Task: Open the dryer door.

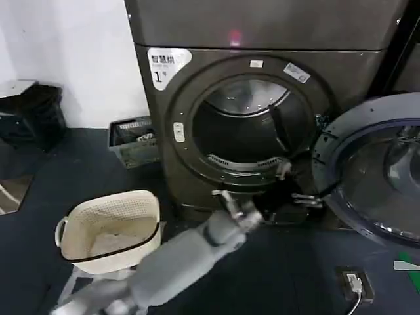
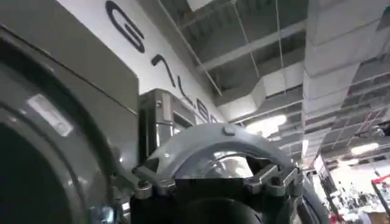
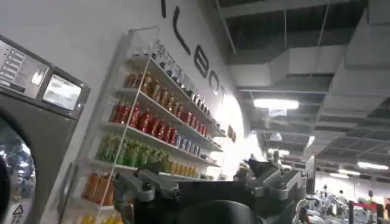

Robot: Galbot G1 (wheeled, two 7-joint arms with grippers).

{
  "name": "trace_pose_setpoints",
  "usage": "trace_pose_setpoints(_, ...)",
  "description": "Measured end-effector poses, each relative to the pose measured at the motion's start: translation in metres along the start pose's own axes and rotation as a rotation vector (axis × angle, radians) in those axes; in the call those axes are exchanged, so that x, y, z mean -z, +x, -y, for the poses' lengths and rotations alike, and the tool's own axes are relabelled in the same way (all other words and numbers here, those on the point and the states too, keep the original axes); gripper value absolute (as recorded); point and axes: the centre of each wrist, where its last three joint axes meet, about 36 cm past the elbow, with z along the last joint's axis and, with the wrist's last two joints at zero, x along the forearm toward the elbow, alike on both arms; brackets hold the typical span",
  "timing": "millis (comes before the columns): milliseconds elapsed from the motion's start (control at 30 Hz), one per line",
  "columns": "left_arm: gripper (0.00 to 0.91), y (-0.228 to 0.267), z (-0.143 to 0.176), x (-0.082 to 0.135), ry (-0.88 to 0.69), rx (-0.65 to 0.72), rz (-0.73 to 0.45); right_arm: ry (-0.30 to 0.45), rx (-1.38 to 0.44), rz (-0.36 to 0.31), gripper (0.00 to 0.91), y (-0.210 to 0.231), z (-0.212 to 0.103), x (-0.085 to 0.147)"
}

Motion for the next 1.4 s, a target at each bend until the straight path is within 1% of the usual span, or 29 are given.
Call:
trace_pose_setpoints(167,0.907,0.043,-0.026,0.025,-0.084,-0.054,-0.132,-0.006,0.0,0.006,0.907,0.001,-0.003,0.0)
trace_pose_setpoints(333,0.907,0.092,-0.054,0.055,-0.209,-0.129,-0.351,-0.02,-0.016,0.027,0.907,0.003,-0.003,0.007)
trace_pose_setpoints(433,0.907,0.123,-0.077,0.076,-0.285,-0.17,-0.477,-0.029,-0.033,0.033,0.907,0.006,-0.003,0.009)
trace_pose_setpoints(533,0.907,0.156,-0.105,0.1,-0.376,-0.222,-0.611,-0.036,-0.051,0.036,0.907,0.008,-0.001,0.008)
trace_pose_setpoints(667,0.907,0.197,-0.136,0.13,-0.438,-0.269,-0.783,-0.035,-0.069,0.06,0.907,0.008,0.002,0.013)
trace_pose_setpoints(833,0.907,0.235,-0.169,0.173,-0.45,-0.24,-0.922,-0.022,-0.091,0.104,0.907,0.006,0.005,0.026)
trace_pose_setpoints(900,0.907,0.246,-0.186,0.193,-0.49,-0.268,-0.99,-0.021,-0.091,0.114,0.907,0.005,0.004,0.03)
trace_pose_setpoints(1033,0.907,0.265,-0.213,0.227,-0.535,-0.296,-1.146,-0.024,-0.09,0.108,0.907,0.004,0.002,0.031)
trace_pose_setpoints(1133,0.907,0.281,-0.231,0.256,-0.574,-0.347,-1.259,-0.026,-0.09,0.105,0.907,0.002,0.003,0.03)
trace_pose_setpoints(1233,0.907,0.294,-0.244,0.281,-0.597,-0.401,-1.327,-0.031,-0.091,0.116,0.907,0.0,0.003,0.031)
trace_pose_setpoints(1300,0.907,0.302,-0.25,0.294,-0.616,-0.412,-1.355,-0.03,-0.089,0.12,0.907,0.0,0.003,0.033)
trace_pose_setpoints(1400,0.907,0.312,-0.255,0.306,-0.634,-0.411,-1.378,-0.029,-0.087,0.12,0.907,0.0,0.003,0.033)
